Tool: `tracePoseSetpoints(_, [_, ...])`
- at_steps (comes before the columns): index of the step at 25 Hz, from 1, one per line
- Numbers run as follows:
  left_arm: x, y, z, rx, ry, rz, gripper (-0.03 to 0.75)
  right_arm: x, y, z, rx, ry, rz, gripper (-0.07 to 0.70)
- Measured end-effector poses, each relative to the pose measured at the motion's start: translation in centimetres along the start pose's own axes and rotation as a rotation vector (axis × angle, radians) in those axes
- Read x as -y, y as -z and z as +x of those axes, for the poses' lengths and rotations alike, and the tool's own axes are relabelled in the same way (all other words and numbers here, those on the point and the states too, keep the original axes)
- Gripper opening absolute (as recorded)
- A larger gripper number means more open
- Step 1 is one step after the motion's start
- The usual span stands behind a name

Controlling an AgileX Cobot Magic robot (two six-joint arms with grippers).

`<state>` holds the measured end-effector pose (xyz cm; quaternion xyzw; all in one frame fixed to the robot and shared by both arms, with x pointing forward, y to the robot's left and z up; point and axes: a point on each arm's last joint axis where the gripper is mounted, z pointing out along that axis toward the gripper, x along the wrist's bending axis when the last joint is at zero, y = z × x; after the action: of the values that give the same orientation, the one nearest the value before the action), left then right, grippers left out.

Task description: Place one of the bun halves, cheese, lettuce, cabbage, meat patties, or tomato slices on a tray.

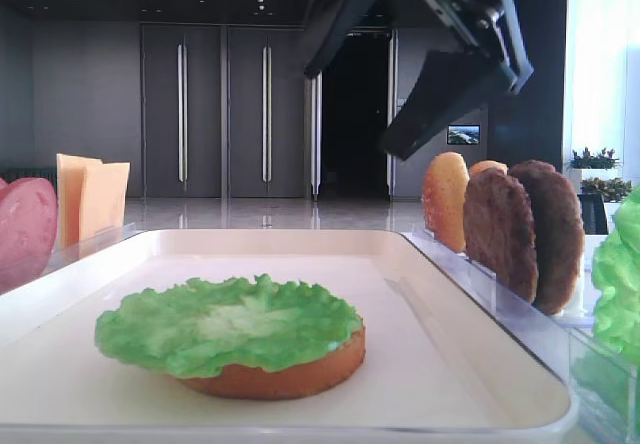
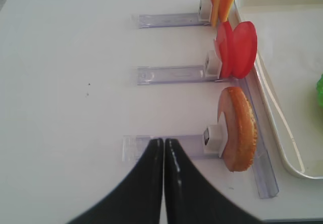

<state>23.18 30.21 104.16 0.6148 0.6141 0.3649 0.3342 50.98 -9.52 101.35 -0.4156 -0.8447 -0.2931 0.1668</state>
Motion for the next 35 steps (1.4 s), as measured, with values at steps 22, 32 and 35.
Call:
tracePoseSetpoints(22, [0.0, 0.0, 0.0, 0.0, -0.001, 0.0, 0.0, -4.8, 11.4, -0.9, 0.644, -0.191, -0.175, 0.543])
tracePoseSetpoints(32, [0.0, 0.0, 0.0, 0.0, -0.002, 0.0, 0.0, -2.5, 16.7, -7.4, 0.748, -0.423, -0.188, 0.543])
tracePoseSetpoints(35, [0.0, 0.0, 0.0, 0.0, -0.002, 0.0, 0.0, -1.1, 18.9, -9.8, 0.787, -0.511, -0.209, 0.543])
